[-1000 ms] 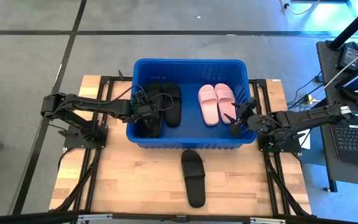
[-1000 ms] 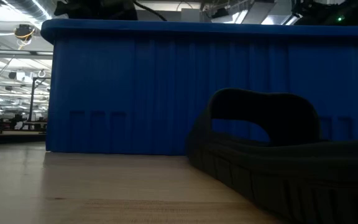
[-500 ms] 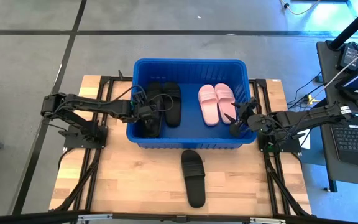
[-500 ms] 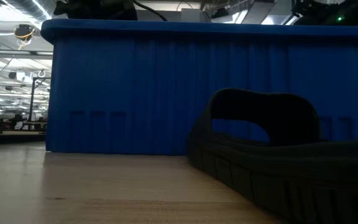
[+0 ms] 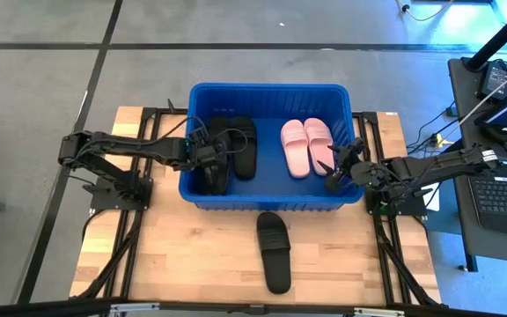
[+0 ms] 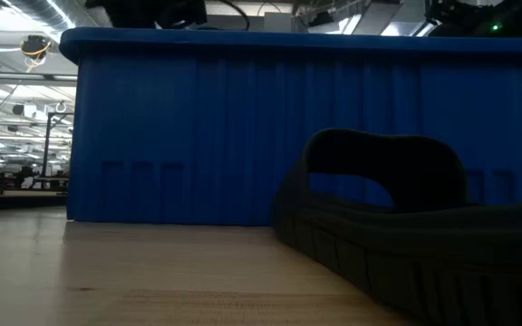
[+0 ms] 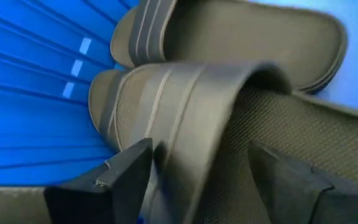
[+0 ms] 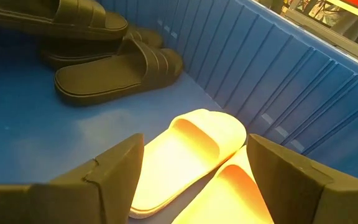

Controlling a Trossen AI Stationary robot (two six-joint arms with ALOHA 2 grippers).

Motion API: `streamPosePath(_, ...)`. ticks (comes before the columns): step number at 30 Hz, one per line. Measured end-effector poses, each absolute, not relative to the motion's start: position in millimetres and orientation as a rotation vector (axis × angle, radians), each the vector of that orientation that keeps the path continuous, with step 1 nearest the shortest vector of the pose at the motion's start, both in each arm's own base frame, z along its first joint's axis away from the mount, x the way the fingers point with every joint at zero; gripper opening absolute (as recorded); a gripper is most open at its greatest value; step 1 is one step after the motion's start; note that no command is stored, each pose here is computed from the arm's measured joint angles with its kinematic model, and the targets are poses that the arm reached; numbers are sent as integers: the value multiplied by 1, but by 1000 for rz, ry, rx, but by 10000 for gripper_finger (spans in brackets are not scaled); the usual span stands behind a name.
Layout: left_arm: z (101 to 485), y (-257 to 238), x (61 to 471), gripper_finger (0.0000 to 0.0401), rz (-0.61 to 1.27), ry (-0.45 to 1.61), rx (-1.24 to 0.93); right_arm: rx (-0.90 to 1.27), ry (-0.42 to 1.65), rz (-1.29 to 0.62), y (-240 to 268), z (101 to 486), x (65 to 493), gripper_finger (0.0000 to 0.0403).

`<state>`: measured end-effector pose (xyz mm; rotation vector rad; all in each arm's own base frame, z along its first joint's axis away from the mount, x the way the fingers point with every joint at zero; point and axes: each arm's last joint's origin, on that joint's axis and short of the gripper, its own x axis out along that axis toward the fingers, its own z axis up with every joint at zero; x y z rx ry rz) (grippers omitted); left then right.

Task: Pick and place slides into bin
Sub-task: Put the black slipper into the blue bin

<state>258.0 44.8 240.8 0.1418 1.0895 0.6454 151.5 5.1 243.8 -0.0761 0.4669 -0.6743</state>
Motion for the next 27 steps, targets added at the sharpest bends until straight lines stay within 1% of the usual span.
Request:
streamPosePath(6,258,45,255,260,654,1141,110,-76,467,-674,5,244,151,284)
streamPosePath(11,262,43,251,260,586,1199,12,-76,467,-674,5,244,151,284)
streamPosePath(19,269,38,252,260,449,1175,-195,-76,467,-674,5,244,151,284)
streamPosePath(23,288,35,256,260,377,1143,-281,-76,467,-674,5,244,151,284)
streamPosePath(27,318,34,256,260,329,1111,-319,-76,467,-674,5,244,151,284)
